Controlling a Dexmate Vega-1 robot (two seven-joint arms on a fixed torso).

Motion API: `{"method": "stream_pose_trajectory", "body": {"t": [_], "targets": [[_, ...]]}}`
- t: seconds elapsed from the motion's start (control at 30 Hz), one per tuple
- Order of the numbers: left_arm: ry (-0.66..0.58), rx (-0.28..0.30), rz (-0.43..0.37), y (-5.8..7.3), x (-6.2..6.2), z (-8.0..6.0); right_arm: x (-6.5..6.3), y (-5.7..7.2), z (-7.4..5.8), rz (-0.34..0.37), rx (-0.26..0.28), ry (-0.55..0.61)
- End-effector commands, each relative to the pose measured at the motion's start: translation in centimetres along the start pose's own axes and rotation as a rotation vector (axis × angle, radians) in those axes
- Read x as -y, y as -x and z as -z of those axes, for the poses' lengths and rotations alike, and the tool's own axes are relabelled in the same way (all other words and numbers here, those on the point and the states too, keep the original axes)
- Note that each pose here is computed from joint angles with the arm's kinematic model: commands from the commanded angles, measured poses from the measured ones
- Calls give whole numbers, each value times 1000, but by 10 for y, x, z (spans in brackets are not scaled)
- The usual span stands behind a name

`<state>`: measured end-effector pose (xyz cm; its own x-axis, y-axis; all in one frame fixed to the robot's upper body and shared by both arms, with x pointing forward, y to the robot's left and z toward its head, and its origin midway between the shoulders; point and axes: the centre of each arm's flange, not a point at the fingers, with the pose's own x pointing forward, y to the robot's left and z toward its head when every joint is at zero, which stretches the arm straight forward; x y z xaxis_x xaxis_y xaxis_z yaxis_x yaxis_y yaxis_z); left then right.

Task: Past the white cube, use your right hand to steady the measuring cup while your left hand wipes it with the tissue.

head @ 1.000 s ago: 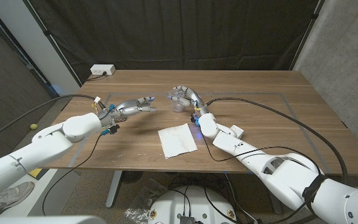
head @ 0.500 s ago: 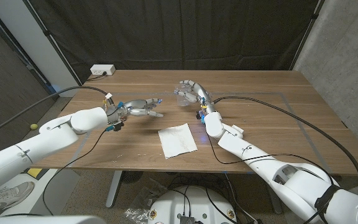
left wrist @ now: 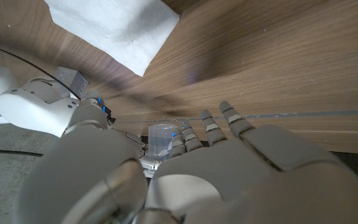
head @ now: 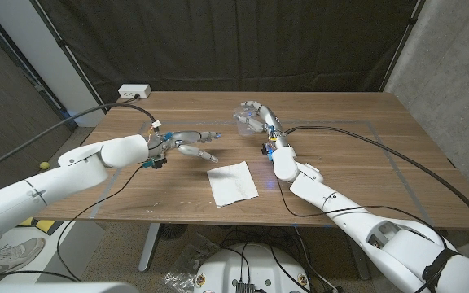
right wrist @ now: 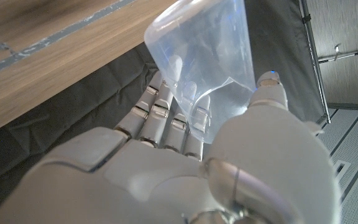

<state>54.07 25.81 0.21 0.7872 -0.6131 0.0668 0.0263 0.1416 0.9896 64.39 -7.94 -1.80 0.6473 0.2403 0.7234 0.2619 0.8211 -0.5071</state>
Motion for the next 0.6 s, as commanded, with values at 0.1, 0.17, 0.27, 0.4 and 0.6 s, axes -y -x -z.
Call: {"method": "stream_pose_trajectory", "body": {"t": [0.1,0.17,0.27,0.4,0.6], "targets": [[-187,37,96,-9,1,-25,8,9,0,41,-7,-7],[-221,38,109,-9,2,-28,8,10,0,45,-7,-7],[-276,40,128,-10,4,-34,9,11,-1,51,-5,-7],[-333,44,151,-13,9,-40,11,12,-3,61,-2,-9],[-419,45,167,-15,15,-48,14,14,-4,72,0,-16]]}}
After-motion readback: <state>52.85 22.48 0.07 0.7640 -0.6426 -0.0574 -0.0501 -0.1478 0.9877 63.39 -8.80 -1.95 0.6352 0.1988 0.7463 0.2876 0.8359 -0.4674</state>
